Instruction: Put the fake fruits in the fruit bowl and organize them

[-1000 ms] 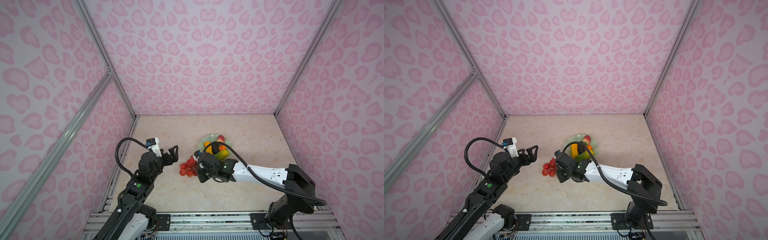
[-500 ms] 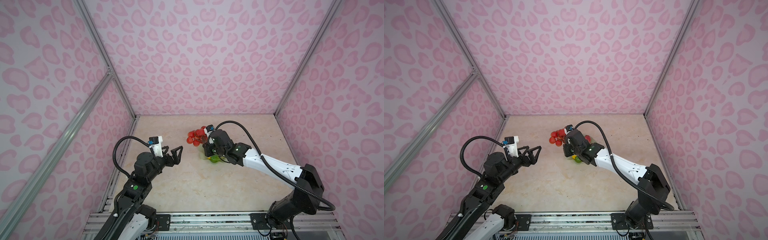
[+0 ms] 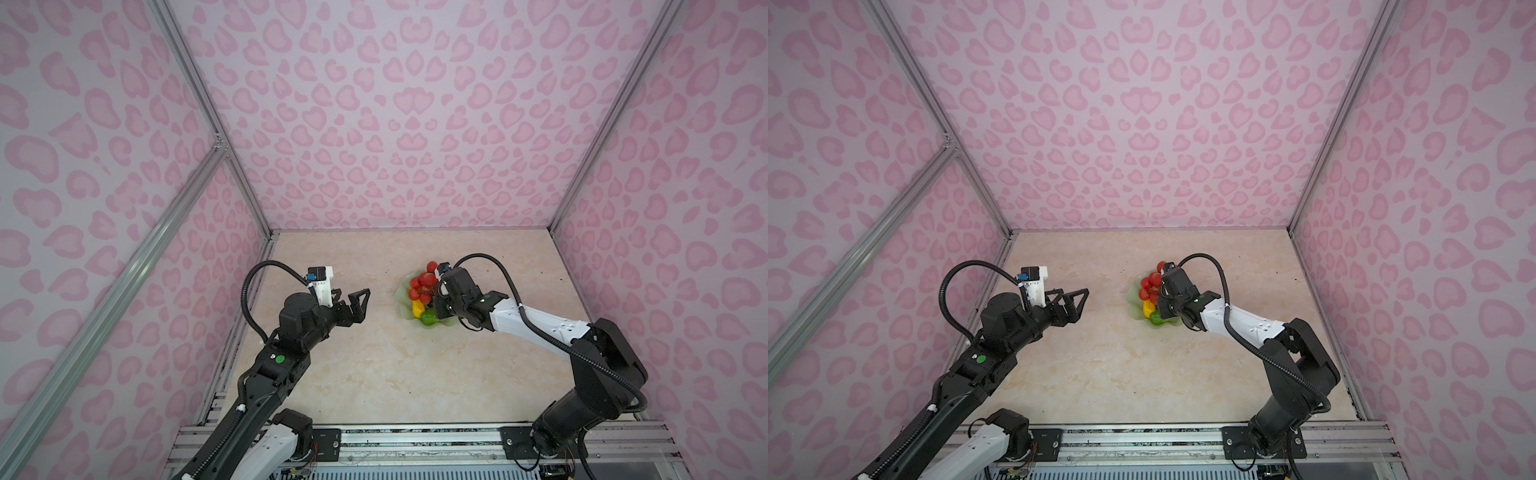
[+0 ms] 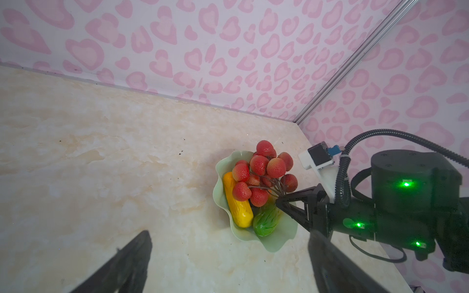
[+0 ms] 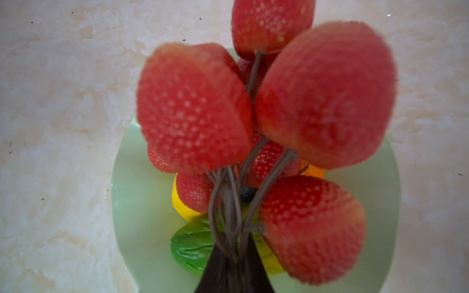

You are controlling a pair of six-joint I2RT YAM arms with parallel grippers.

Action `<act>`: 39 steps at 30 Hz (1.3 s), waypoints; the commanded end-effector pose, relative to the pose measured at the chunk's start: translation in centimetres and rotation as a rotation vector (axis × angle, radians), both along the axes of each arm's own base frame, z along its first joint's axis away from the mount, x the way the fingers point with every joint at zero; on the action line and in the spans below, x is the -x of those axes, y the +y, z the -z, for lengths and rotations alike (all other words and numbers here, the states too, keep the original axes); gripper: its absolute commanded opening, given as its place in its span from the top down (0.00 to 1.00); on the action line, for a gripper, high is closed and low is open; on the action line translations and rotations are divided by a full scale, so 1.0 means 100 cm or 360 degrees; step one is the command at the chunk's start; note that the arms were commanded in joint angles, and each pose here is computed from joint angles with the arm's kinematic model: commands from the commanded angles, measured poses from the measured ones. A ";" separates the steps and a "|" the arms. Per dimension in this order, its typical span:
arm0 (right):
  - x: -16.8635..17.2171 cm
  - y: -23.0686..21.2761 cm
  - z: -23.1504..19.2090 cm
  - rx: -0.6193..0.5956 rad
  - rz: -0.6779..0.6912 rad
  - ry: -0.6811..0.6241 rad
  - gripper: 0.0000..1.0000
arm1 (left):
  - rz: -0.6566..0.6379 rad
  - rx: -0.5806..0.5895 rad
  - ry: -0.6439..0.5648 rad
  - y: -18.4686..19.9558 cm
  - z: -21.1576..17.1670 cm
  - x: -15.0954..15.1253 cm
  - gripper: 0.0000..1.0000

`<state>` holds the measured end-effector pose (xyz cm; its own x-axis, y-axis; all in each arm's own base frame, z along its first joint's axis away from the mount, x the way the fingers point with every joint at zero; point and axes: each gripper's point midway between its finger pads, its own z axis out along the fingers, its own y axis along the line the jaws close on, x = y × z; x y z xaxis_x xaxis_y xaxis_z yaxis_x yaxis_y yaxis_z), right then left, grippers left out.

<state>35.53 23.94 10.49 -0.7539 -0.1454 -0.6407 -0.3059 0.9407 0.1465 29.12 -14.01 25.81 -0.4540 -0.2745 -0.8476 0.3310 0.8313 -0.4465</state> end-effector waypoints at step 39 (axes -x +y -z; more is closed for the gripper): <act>-0.020 -0.271 -0.009 0.0256 0.0886 -0.1002 0.00 | -0.1024 -0.0776 -0.0050 0.178 0.136 -0.110 0.03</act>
